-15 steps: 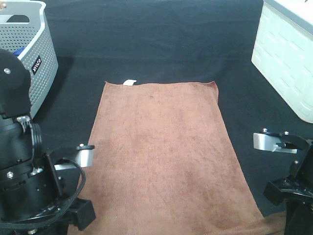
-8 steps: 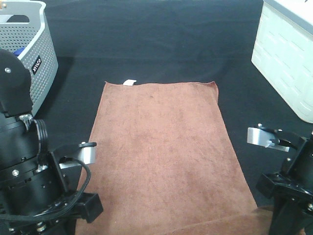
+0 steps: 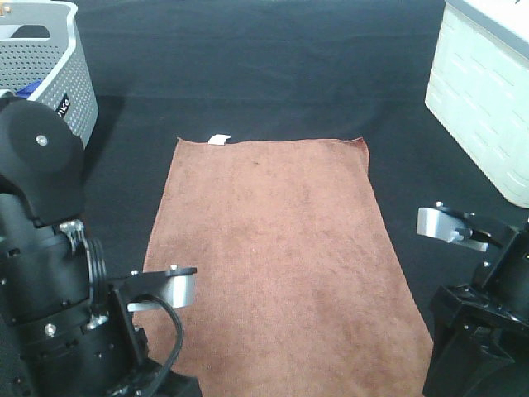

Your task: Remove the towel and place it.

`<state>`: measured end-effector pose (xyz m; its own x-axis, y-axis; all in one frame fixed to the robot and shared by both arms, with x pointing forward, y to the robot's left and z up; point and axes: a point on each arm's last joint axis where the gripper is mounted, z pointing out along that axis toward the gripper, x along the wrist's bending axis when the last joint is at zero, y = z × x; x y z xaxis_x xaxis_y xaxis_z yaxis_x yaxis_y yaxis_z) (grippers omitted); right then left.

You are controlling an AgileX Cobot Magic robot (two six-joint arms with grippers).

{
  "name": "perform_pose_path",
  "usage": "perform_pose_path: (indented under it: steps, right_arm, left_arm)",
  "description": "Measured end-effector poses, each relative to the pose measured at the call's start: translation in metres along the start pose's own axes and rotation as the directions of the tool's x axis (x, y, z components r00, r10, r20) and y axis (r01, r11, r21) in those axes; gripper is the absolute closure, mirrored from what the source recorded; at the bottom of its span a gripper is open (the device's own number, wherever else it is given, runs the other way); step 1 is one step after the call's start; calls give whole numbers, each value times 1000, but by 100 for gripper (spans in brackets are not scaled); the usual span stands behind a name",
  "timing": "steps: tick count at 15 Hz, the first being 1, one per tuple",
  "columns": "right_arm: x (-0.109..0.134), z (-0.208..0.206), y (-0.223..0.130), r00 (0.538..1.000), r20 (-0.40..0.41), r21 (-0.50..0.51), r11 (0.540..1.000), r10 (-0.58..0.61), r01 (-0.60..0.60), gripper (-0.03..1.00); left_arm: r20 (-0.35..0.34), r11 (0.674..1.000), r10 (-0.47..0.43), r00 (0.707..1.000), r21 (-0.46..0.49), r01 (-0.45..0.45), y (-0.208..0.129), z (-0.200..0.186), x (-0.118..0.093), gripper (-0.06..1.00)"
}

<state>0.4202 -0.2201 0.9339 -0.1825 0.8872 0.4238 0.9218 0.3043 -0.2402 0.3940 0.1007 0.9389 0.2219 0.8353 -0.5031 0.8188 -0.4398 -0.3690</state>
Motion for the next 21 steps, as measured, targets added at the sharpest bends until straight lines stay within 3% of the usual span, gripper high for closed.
perform_pose_path:
  steps: [2, 5, 7, 9, 12, 15, 16, 19, 21]
  right_arm:
    - [2, -10, 3, 999, 21, -41, 999, -25, 26, 28]
    - [5, -40, 21, 991, 130, -169, 983, -43, 65, 28]
    - [9, -69, 41, 980, 195, -276, 956, -41, 95, 28]
    - [17, -97, 65, 974, 224, -333, 935, -44, 119, 28]
    - [22, -120, 94, 969, 244, -395, 910, -27, 125, 28]
    - [18, -129, 106, 950, 311, -440, 882, -27, 169, 28]
    - [16, -129, 109, 951, 310, -448, 879, -20, 165, 28]
    - [-20, -140, 146, 984, 180, -429, 901, 10, 69, 28]
    - [-26, -145, 164, 987, 160, -467, 881, 1, 75, 28]
  left_arm:
    - [-9, 1000, 6, 1000, -9, -6, 1, -1, -1, 23]
    - [-75, 990, 93, 993, -96, -100, 16, -21, -12, 23]
    - [-161, 970, 151, 975, -167, -177, 28, -40, -20, 23]
    - [-305, 926, 121, 945, -309, -218, 53, -83, -19, 23]
    - [-341, 880, -2, 940, -447, -160, 74, -132, 6, 23]
    - [-304, 812, -118, 945, -578, -84, 81, -169, 40, 23]
    - [-298, 808, -131, 945, -584, -72, 82, -172, 47, 23]
    - [-286, 793, -151, 946, -607, -57, 114, -192, 87, 23]
    - [-274, 788, -140, 951, -613, -61, 146, -196, 102, 23]
